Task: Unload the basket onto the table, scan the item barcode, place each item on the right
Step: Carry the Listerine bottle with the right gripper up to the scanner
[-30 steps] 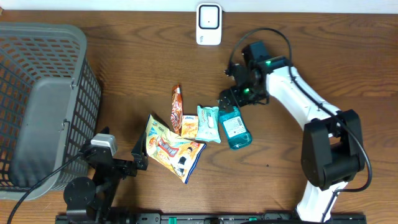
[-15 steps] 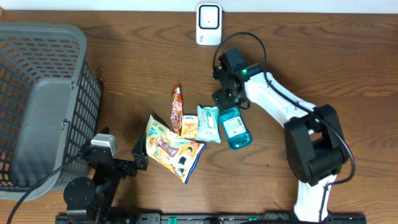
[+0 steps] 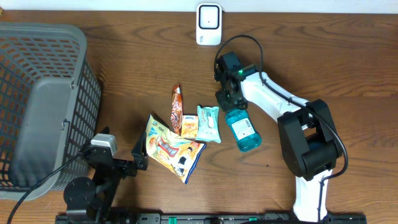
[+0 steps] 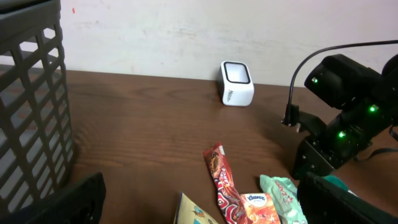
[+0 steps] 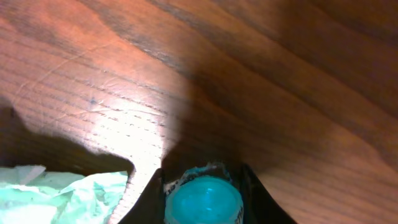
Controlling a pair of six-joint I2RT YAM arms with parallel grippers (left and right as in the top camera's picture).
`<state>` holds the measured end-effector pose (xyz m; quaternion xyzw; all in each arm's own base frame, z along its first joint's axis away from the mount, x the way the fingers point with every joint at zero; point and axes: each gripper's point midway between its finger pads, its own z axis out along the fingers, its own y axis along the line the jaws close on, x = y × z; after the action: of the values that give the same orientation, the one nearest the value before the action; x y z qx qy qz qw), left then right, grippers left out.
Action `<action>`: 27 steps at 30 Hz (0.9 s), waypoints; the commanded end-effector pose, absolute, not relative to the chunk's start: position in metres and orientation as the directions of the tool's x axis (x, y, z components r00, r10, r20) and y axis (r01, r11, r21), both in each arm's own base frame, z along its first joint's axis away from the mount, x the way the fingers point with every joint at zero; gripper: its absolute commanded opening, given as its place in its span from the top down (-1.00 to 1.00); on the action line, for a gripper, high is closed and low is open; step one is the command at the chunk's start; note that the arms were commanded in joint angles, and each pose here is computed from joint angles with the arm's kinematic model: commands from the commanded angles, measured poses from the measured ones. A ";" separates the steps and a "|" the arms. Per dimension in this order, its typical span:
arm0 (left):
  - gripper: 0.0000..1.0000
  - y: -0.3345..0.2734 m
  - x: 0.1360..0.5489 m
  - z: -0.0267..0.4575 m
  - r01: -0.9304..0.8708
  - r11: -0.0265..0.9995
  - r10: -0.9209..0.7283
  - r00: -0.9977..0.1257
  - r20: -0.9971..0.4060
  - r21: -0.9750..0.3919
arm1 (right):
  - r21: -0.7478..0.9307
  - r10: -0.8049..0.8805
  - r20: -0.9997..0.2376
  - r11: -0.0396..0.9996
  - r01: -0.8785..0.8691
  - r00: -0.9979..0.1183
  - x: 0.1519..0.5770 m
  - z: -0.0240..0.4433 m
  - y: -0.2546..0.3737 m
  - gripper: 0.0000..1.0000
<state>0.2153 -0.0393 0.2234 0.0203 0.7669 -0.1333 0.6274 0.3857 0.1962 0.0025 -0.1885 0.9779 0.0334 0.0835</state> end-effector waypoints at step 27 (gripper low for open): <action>-0.96 -0.043 0.215 0.220 0.218 0.961 -0.119 -0.219 -0.968 -0.168 | 0.047 0.006 -0.486 0.999 -0.019 -0.874 0.486 0.146 0.203 0.98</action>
<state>0.2153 -0.0394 0.2234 0.0204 0.7669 -0.1334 0.6274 0.4749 0.2109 0.1306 -0.0510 0.9737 0.0339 0.2194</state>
